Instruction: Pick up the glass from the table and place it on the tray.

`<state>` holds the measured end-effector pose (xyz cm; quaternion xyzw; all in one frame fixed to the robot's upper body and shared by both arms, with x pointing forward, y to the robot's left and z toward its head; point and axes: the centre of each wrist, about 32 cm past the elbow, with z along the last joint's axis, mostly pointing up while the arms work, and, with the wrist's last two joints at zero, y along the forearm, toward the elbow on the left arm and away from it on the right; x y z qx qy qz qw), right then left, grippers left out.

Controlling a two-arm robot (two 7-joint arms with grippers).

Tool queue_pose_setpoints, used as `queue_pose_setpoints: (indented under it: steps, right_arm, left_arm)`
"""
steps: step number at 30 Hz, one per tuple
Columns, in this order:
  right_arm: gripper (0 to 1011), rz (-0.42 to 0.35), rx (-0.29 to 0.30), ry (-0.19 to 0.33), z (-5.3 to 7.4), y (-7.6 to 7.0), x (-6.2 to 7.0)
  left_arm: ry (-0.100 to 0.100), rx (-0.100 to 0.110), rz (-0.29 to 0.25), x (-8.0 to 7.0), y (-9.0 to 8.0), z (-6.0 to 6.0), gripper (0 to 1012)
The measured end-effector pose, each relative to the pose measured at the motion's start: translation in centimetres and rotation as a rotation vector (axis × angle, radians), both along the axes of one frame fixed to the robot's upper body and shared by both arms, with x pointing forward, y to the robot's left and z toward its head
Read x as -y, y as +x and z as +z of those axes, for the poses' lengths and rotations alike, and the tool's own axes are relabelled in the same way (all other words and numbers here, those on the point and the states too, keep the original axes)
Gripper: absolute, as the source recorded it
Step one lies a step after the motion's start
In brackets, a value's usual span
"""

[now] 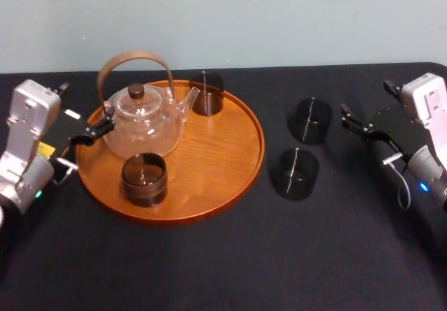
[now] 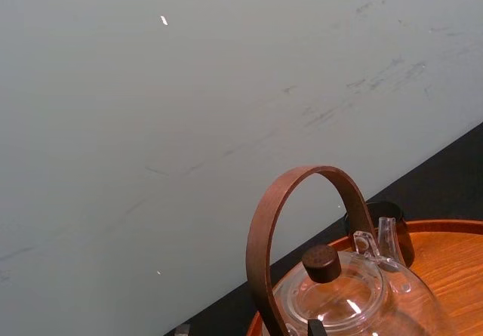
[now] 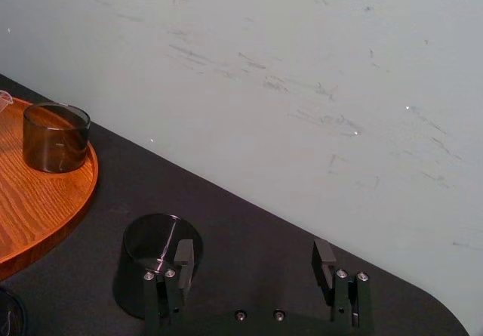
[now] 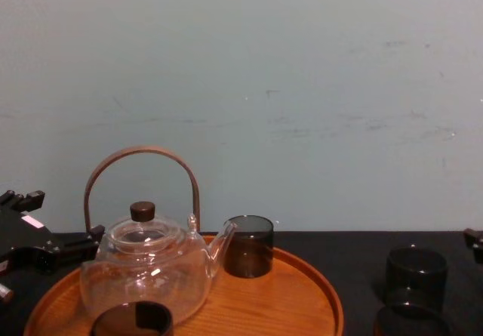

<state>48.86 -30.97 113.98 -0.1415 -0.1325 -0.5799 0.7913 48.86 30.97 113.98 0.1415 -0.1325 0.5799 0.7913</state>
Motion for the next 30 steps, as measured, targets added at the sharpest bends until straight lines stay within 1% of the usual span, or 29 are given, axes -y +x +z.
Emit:
queue_pose_setpoints:
  steps: [30]
  right_arm:
    - [1003, 0.000, 0.000, 0.000, 0.00, 0.00, 0.00]
  left_arm:
    - [0.000, 0.000, 0.000, 0.00, 0.00, 0.00, 1010]
